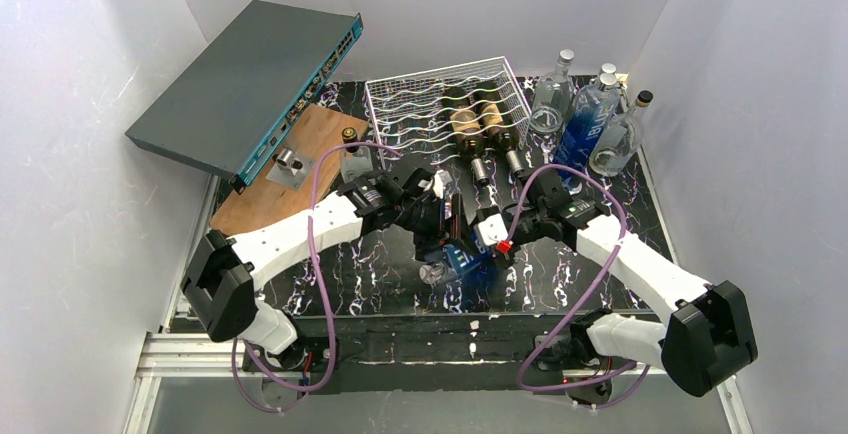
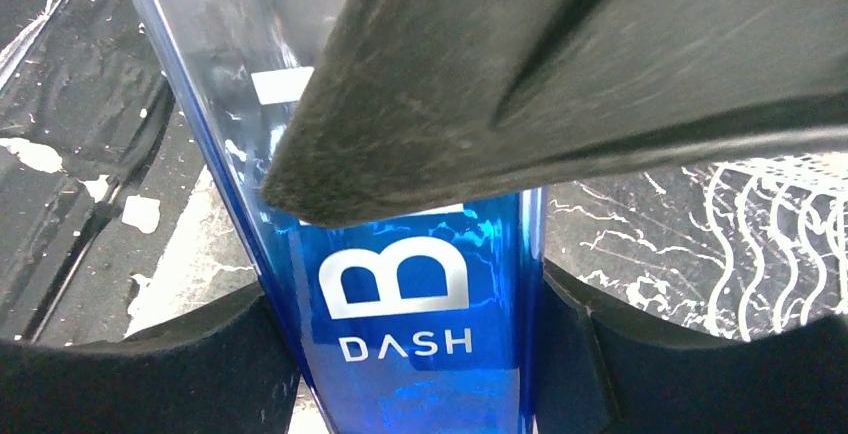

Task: Take the wine bottle off the wine rack
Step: Place the wine bottle at the center of the board.

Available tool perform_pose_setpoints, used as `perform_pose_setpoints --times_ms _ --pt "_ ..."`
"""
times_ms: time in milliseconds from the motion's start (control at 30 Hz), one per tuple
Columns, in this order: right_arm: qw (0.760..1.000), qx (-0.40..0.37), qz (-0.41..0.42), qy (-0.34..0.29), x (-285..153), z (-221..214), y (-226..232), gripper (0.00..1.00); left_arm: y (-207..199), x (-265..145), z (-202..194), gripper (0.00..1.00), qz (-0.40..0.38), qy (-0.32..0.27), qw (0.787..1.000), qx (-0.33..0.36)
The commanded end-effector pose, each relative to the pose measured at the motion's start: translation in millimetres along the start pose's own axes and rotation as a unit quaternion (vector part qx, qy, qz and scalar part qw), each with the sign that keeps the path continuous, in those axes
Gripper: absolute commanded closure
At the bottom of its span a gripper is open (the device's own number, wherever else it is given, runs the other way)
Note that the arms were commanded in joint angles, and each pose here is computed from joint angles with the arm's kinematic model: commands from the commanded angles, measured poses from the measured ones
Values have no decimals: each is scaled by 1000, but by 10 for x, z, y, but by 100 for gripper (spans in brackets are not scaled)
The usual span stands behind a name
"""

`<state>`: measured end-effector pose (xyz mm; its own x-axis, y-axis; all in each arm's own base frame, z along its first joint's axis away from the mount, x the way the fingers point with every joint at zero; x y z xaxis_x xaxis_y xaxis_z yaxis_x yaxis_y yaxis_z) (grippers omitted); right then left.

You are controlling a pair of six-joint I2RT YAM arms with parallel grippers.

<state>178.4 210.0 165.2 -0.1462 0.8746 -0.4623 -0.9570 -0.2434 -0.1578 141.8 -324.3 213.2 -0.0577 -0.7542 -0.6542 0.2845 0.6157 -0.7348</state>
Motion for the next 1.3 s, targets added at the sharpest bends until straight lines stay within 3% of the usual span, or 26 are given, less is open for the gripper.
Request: perform_pose_setpoints --times_ms 0,167,333,533,867,1033,1267 --pt "999 23 2 -38 -25 141 39 93 -396 -337 219 30 -77 -90 991 67" --pt "999 28 0 -44 -49 158 45 96 -401 -405 238 16 -85 -109 986 92" --pt "998 35 -2 -53 -77 162 57 97 -400 -500 253 12 -82 -142 977 133" --pt "997 45 -6 -70 -131 176 88 98 -438 -786 294 2 -69 -238 947 207" --pt "994 62 -16 -90 -211 178 100 99 -452 -1078 286 2 -62 -323 906 265" --pt "989 90 -26 -115 -276 211 71 99 -514 -1232 221 2 -85 -371 857 347" --pt "982 128 -33 -138 -354 235 39 99 -491 -1355 68 2 -82 -395 777 484"
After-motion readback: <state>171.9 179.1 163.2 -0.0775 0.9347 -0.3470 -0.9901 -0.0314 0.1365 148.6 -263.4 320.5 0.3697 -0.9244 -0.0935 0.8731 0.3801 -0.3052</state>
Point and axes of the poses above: each gripper's point midway between its finger pads, its own x axis out along the fingers, its own y axis along the line the jaws close on, z = x × y, the point moved 4 cm from there along -x, back along the fingers, and after that the axes turned 15 degrees about x, right-handed, at the moved point
